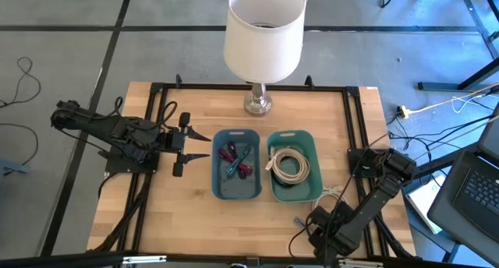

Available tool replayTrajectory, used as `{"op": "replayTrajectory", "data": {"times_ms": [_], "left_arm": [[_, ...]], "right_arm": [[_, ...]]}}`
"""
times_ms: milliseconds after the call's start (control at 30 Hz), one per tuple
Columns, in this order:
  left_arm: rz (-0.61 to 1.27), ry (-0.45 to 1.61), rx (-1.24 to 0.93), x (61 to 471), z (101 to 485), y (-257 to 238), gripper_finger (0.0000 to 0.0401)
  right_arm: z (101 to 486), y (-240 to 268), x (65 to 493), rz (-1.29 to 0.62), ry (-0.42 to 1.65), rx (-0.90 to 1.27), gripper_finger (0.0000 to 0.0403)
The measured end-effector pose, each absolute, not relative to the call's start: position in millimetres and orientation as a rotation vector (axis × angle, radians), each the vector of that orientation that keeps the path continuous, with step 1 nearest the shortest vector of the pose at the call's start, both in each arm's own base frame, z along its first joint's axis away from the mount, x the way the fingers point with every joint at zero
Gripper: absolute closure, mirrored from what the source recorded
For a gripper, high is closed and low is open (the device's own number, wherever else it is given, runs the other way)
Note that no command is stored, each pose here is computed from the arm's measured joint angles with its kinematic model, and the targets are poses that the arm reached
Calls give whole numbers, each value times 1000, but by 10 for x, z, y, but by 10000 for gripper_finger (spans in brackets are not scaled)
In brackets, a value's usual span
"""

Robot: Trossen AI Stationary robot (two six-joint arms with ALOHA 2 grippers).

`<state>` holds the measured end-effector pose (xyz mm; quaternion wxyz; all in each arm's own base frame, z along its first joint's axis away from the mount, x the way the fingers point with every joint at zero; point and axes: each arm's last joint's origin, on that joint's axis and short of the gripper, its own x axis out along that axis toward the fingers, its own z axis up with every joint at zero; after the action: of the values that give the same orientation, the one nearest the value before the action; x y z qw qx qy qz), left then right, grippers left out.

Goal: Pick and place items into bin
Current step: Put the white HDMI cable into the green bin

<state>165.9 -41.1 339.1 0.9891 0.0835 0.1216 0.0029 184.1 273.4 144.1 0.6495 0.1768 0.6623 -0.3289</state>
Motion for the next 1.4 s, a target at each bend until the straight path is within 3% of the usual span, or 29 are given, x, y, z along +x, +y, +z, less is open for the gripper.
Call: {"op": "replayTrajectory", "data": {"times_ms": [100,233,600,1000,1400], "left_arm": [[6,244,167,1659,3391,-411,196],[6,244,167,1659,3391,-411,196],[6,244,167,1659,3390,-411,196],[6,244,167,1658,3391,-411,196],[6,244,166,1658,3391,-411,196]], "right_arm": [[1442,2710,1863,-752,1509,394,137],[1442,2710,1865,-749,1510,393,178],[1444,2713,1867,-783,1494,433,388],[1517,2734,1858,-840,1530,468,402],[2340,2861,1894,-909,1451,384,402]]}}
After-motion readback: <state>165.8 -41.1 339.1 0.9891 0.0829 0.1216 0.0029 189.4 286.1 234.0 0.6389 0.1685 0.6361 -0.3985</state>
